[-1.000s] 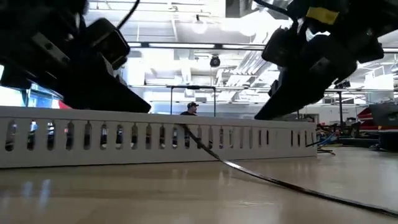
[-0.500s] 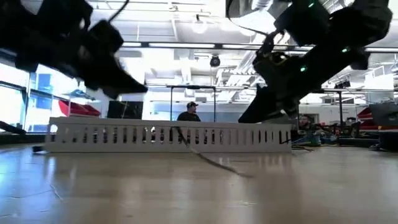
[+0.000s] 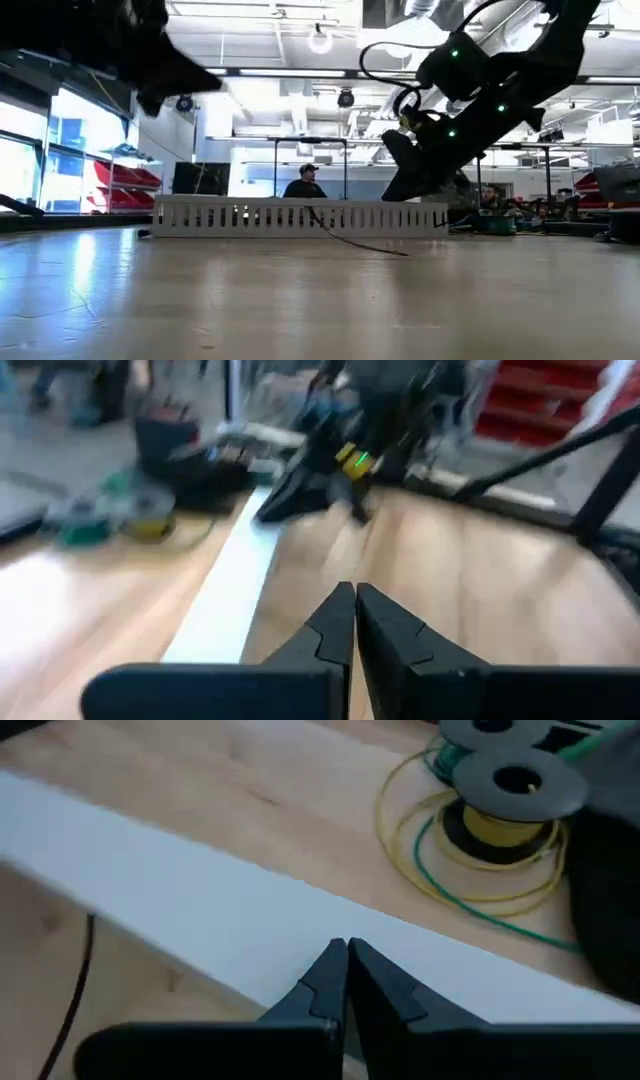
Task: Ziptie cables
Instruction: Return to Home Position
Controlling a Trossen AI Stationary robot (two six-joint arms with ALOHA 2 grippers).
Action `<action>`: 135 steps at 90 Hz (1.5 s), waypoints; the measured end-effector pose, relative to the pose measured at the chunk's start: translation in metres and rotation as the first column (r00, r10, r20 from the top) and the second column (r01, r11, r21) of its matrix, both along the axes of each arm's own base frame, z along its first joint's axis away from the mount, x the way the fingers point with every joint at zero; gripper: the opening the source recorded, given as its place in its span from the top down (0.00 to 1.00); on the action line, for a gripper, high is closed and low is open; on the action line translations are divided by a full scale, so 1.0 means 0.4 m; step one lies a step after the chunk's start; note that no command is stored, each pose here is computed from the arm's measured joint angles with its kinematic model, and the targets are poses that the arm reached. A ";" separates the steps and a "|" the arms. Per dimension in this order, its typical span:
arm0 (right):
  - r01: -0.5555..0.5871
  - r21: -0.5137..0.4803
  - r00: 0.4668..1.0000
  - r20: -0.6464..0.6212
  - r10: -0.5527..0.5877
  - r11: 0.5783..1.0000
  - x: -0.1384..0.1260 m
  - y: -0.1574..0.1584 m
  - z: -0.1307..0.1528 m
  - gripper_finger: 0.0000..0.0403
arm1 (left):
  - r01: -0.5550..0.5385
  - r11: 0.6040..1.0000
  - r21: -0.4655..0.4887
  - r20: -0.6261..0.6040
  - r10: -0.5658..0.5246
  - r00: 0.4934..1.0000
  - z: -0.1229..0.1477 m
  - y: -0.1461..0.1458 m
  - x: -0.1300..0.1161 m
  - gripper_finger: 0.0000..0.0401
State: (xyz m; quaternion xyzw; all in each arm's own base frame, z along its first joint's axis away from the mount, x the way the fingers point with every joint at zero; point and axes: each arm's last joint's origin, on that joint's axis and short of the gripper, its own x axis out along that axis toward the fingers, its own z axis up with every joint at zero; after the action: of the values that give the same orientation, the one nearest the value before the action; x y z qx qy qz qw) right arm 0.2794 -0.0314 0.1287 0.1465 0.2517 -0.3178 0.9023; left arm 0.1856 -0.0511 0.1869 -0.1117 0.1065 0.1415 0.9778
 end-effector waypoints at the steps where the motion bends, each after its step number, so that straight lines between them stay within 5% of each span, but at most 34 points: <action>1: -0.008 -0.006 1.000 0.002 0.008 1.000 -0.001 0.002 0.005 1.00 | -0.004 1.000 -0.008 -0.010 0.004 1.000 -0.004 -0.001 -0.001 1.00; 10: -0.081 -0.065 0.993 0.076 0.085 0.995 -0.015 0.039 0.072 1.00 | -0.055 0.996 -0.065 -0.066 0.051 0.996 -0.037 -0.023 -0.007 1.00; 30: -0.276 -0.136 0.933 0.199 0.299 0.952 -0.160 0.122 0.168 1.00 | 0.040 0.987 -0.156 0.111 -0.022 0.994 -0.003 -0.097 -0.016 1.00; 46: -0.387 -0.024 0.868 0.327 0.373 0.922 -0.290 0.100 0.155 1.00 | 0.105 0.988 -0.114 0.216 -0.079 0.973 0.062 -0.079 -0.041 1.00; 56: -0.516 -0.014 0.776 0.416 0.474 0.857 -0.331 0.096 0.124 1.00 | 0.106 0.988 -0.108 0.210 -0.082 0.974 0.087 -0.024 -0.061 1.00; 67: -0.555 -0.028 0.723 0.480 0.498 0.832 -0.358 0.090 0.099 1.00 | -0.001 0.993 -0.119 0.170 0.022 0.985 0.096 0.062 -0.088 1.00; 83: -0.562 -0.082 0.662 0.551 0.507 0.823 -0.383 0.084 0.087 1.00 | 0.047 0.992 -0.114 0.185 -0.025 0.982 0.111 0.128 -0.117 1.00; 115: -0.592 -0.149 0.606 0.566 0.559 0.792 -0.398 0.086 0.102 1.00 | 0.096 0.995 -0.036 0.273 -0.083 0.959 -0.041 0.140 -0.164 1.00; 135: -0.601 -0.208 0.598 0.524 0.607 0.772 -0.399 0.087 0.100 1.00 | 0.142 0.989 0.048 0.228 -0.149 0.962 -0.046 0.136 -0.171 1.00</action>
State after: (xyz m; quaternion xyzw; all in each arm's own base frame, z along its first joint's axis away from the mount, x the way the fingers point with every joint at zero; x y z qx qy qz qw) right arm 0.1200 0.0034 0.1688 0.1351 0.0068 0.0627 0.9888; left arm 0.1171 0.0033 0.1687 -0.1042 -0.0024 0.0569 0.9929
